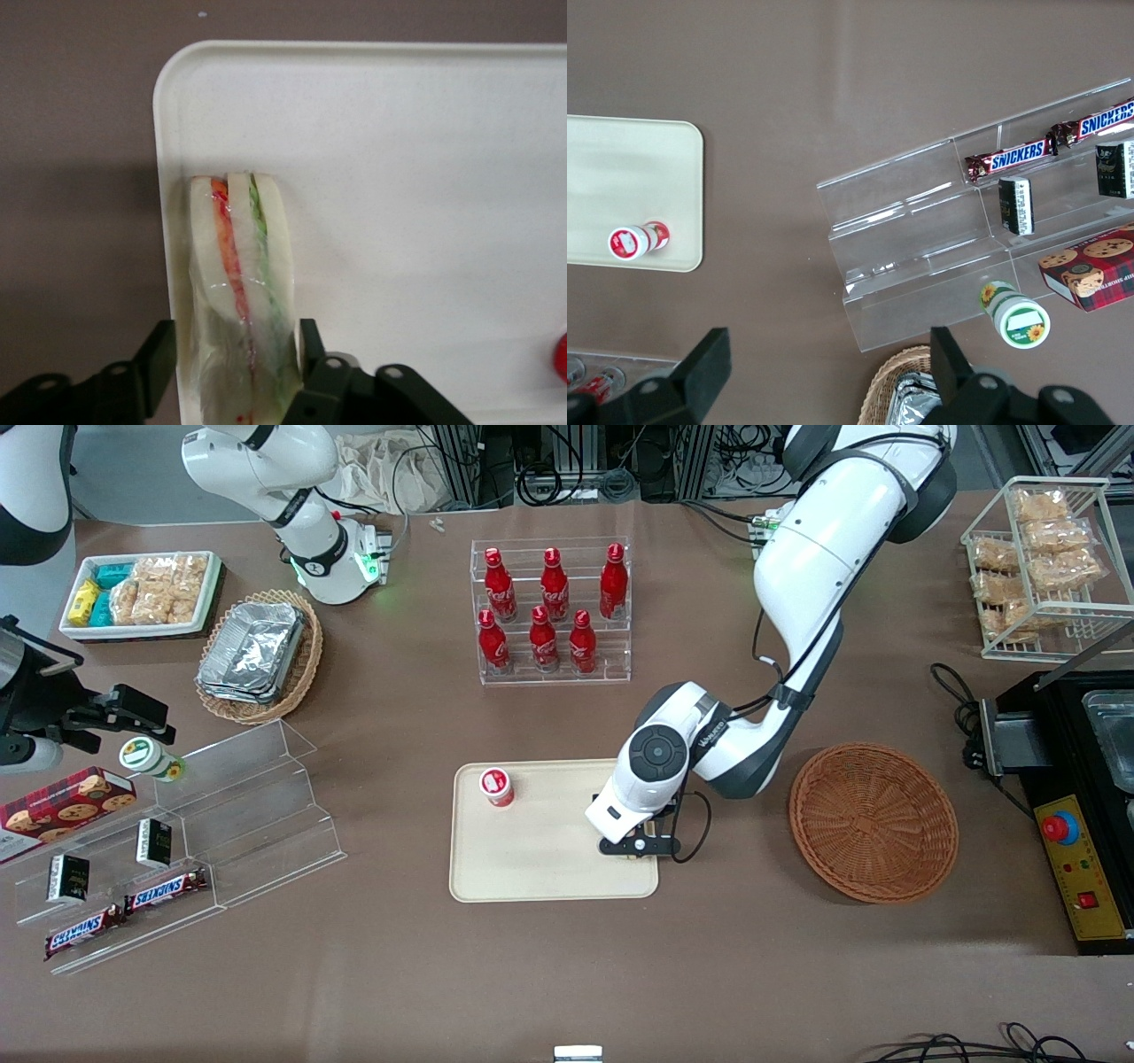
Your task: Place sandwich from basket to tray
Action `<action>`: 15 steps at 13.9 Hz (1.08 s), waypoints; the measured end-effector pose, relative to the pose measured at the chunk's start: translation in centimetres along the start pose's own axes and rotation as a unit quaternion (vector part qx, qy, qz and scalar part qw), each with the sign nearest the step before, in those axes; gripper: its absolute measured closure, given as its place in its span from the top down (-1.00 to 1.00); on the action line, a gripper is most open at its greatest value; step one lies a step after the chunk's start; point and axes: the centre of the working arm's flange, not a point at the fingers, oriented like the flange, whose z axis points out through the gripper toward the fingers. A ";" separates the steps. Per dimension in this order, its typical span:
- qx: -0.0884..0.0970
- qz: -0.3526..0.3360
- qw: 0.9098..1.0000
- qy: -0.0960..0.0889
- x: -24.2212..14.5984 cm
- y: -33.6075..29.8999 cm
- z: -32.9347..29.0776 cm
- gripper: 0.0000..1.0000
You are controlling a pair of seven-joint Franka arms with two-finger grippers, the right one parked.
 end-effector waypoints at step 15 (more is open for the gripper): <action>0.049 0.013 0.997 -0.057 0.7 -21.9 -29.8 0.99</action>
